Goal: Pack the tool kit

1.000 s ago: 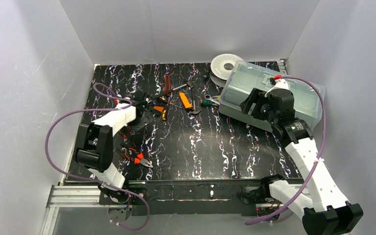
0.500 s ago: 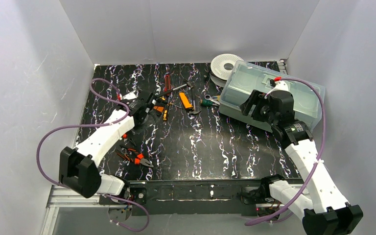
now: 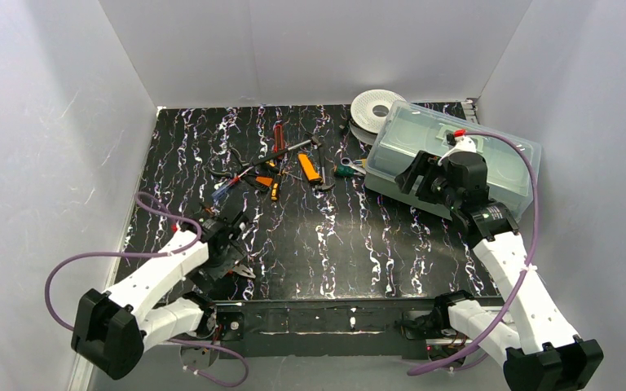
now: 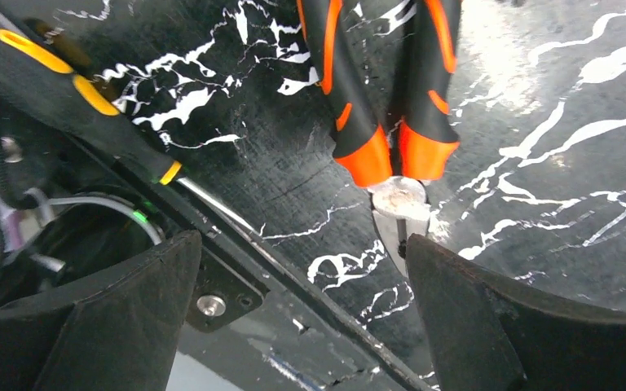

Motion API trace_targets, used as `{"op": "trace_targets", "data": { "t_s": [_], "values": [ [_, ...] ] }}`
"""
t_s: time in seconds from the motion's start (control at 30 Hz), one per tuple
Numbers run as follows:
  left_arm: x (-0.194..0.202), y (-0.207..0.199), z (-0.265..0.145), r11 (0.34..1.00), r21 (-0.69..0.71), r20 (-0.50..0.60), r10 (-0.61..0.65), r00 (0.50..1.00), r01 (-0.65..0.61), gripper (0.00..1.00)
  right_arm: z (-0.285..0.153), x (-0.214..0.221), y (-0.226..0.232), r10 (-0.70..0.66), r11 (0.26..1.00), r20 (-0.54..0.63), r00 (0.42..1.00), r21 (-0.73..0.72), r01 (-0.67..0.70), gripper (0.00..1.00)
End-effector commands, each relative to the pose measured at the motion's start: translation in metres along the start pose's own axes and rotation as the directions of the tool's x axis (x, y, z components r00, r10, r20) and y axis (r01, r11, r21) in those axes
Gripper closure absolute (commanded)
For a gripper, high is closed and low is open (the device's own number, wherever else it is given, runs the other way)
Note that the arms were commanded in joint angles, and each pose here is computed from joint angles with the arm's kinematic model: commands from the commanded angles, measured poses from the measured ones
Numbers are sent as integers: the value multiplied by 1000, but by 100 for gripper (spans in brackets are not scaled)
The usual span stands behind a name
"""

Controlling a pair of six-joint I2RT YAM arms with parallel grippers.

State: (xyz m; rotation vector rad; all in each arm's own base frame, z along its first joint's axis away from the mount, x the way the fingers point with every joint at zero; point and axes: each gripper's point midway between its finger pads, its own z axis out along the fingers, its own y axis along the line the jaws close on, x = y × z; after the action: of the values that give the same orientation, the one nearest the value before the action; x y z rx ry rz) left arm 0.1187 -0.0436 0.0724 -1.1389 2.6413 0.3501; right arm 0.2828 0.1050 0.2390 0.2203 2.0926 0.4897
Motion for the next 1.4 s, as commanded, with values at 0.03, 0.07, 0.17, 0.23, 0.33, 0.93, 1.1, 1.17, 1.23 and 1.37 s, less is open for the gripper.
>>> {"op": "trace_targets", "data": {
  "t_s": [0.03, 0.07, 0.17, 0.23, 0.33, 0.93, 1.1, 1.17, 1.23, 1.37],
  "values": [
    [9, -20, 24, 985, 99, -41, -135, 990, 138, 3, -4, -7, 22, -5, 993, 27, 1000, -119, 8, 19],
    [5, -24, 28, 985, 101, -41, -139, 989, 143, 3, -4, -6, 24, -7, 991, 24, 1000, -134, 10, 19],
    [-15, -38, 37, 984, 99, -16, -147, 989, 148, 3, -5, -6, 27, -3, 989, 20, 1000, -149, 6, 19],
    [-30, -62, 48, 974, 150, -27, -168, 985, 170, 4, -6, -8, 29, -7, 987, 24, 1000, -157, 11, 19],
    [-65, -82, 63, 973, 144, 66, -190, 980, 179, 6, -8, -12, 38, -11, 978, 41, 999, -206, 19, 19],
    [-230, -197, 37, 943, 288, 113, -210, 971, 170, 8, 2, -50, 15, 10, 999, 36, 999, 46, -12, 17],
    [-191, -234, -43, 893, 398, 320, 82, 944, -212, 3, -2, -74, -11, -68, 978, 112, 991, 205, 44, 16],
    [-158, -260, -67, 808, 458, 378, 199, 904, -370, 2, -3, -93, -21, -97, 957, 136, 986, 285, 55, 16],
    [-121, -288, -81, 688, 545, 405, 285, 869, -479, 2, 1, -111, -28, -116, 940, 133, 984, 334, 66, 17],
    [-77, -337, -77, 522, 689, 345, 373, 861, -502, 4, 13, -146, -40, -165, 905, 119, 979, 412, 103, 17]
  ]
}}
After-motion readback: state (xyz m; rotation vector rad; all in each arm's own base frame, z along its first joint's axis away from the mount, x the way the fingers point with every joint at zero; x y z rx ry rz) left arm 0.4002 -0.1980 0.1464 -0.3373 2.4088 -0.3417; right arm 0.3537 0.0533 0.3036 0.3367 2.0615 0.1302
